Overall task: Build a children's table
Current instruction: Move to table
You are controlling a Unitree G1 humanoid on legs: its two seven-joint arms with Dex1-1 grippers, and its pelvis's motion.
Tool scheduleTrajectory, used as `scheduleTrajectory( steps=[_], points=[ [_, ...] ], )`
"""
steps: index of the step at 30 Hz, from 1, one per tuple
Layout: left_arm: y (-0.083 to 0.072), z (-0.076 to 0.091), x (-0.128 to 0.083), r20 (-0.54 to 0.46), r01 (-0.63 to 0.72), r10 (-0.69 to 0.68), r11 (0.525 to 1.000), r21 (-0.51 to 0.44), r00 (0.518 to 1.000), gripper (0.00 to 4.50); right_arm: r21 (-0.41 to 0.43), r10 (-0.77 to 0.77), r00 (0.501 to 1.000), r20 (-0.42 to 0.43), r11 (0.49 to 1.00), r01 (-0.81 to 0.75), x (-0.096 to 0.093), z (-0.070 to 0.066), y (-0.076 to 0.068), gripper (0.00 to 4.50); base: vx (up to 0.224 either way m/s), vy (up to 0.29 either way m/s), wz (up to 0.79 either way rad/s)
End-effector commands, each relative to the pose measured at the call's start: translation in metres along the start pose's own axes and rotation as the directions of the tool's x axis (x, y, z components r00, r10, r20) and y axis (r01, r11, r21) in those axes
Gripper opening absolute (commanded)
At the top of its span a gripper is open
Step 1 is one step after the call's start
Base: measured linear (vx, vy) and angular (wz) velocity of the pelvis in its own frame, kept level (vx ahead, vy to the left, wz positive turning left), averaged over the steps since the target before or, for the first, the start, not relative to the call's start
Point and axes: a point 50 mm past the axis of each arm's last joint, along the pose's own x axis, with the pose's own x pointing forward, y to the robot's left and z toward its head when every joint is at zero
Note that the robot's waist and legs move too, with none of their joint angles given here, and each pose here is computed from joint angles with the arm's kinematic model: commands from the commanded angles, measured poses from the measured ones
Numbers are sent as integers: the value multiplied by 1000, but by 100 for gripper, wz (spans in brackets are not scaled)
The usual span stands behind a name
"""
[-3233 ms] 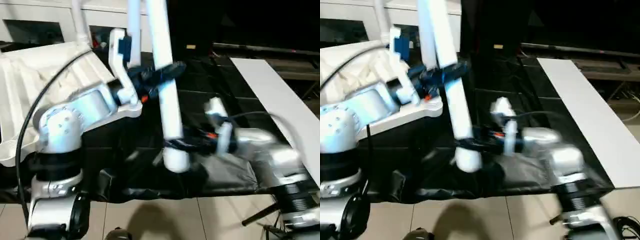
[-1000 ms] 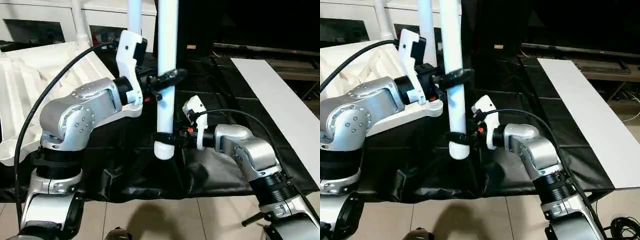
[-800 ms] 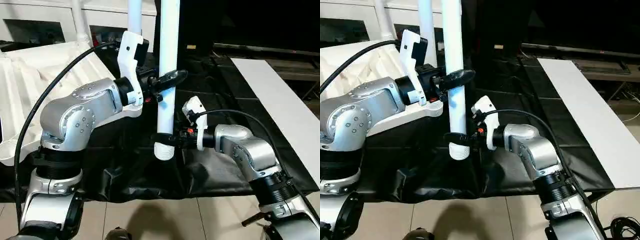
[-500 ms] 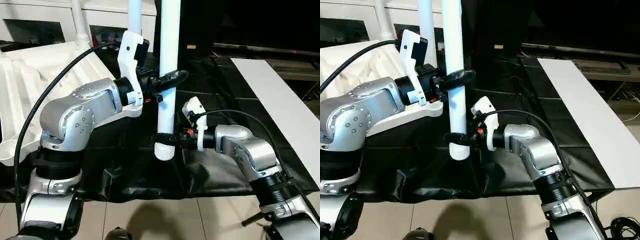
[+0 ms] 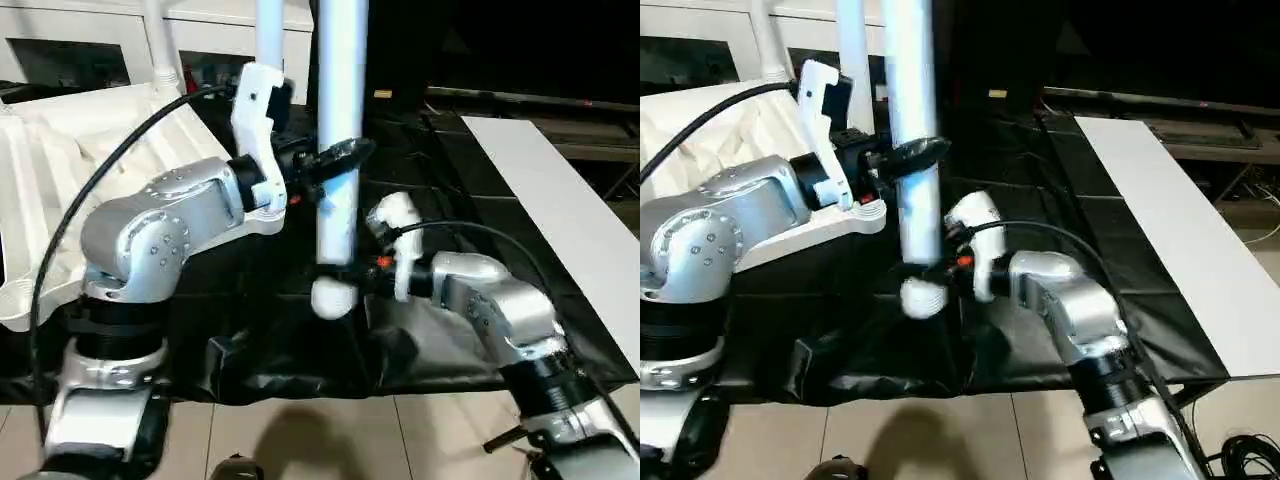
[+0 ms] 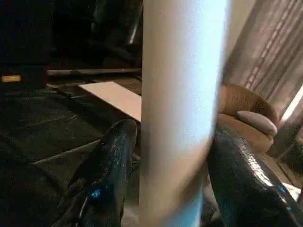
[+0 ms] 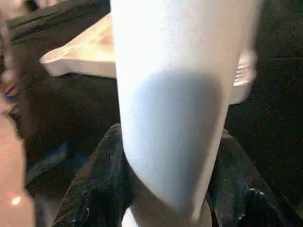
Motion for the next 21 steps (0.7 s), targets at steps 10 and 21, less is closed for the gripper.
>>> scheduleTrajectory(
  steps=[10, 21],
  points=[
    [7, -5, -25, 93, -145, 141, 989, 37, 986, 367, 41, -337, 927, 167, 941, 335, -58, 16, -26, 186, 0, 0, 0],
    [29, -44, -77, 286, -721, 665, 666, 193, 690, 367, -160, -660, 713, 238, 698, 698, -68, 3, -18, 186, 0, 0, 0]
  ],
)
